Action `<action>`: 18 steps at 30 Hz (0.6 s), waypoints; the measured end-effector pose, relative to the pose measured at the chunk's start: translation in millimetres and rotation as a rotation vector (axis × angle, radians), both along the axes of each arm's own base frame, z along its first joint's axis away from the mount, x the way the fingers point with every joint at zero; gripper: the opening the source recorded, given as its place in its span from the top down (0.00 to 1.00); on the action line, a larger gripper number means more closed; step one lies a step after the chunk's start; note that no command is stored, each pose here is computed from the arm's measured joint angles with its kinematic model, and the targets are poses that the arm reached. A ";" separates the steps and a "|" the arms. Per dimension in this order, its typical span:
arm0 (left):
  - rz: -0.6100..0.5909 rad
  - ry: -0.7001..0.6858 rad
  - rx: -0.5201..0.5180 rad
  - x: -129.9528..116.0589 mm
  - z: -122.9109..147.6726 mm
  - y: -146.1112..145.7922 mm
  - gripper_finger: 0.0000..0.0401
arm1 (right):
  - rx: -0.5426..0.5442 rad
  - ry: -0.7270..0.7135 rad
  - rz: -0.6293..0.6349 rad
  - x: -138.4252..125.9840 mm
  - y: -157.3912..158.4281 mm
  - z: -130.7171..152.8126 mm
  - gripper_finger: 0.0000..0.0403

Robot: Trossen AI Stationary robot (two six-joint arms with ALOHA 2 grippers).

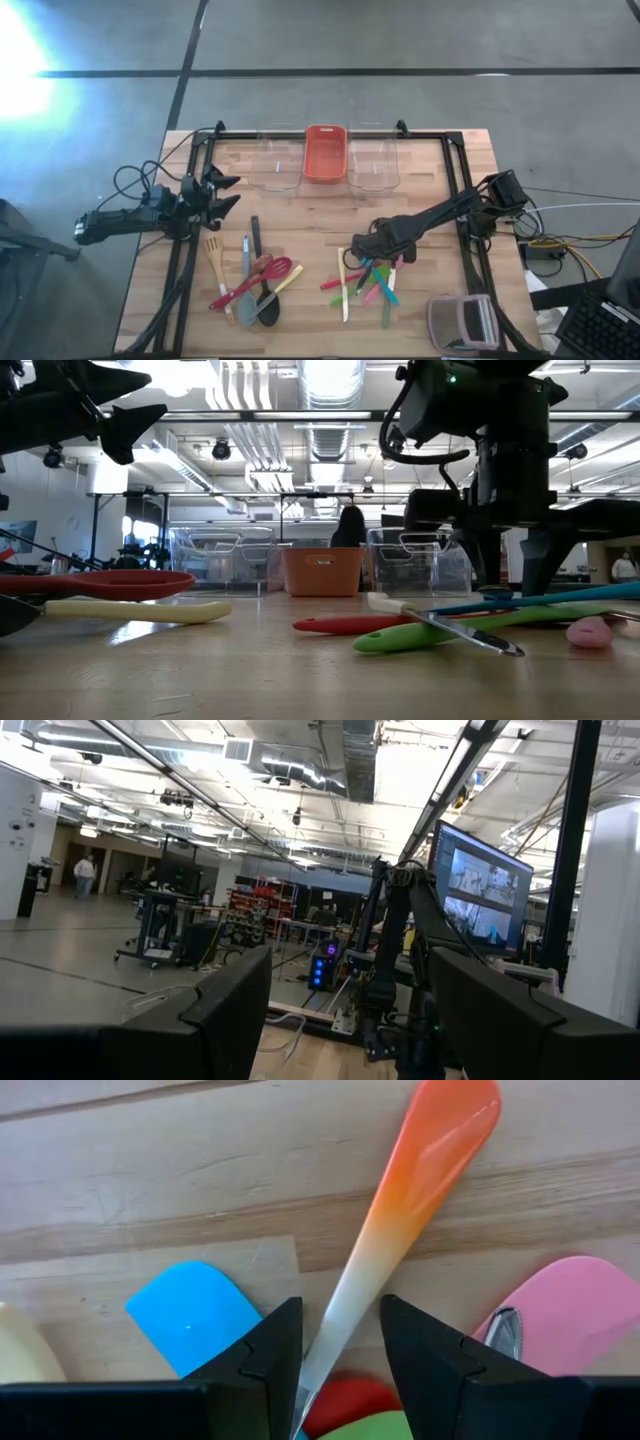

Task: Pick & Place Kitchen Items
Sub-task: Put the orange table knife into the orange bin

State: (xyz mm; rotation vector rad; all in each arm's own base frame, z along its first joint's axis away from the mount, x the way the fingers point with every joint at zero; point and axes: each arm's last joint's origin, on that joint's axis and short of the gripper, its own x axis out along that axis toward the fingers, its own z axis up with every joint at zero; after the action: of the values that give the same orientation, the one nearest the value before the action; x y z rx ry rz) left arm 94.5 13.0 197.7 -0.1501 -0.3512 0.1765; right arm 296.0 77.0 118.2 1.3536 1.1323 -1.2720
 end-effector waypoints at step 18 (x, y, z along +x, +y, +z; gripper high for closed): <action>0.000 0.003 0.000 0.1 -0.3 0.0 0.32 | 0.015 -0.007 0.059 -1.6 0.3 3.5 0.94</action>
State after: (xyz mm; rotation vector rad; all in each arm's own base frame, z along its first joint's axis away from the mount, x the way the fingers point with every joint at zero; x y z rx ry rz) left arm 94.6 13.0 197.4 -0.1502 -0.3481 0.1767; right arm 294.4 77.3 121.7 1.3253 1.1709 -1.2172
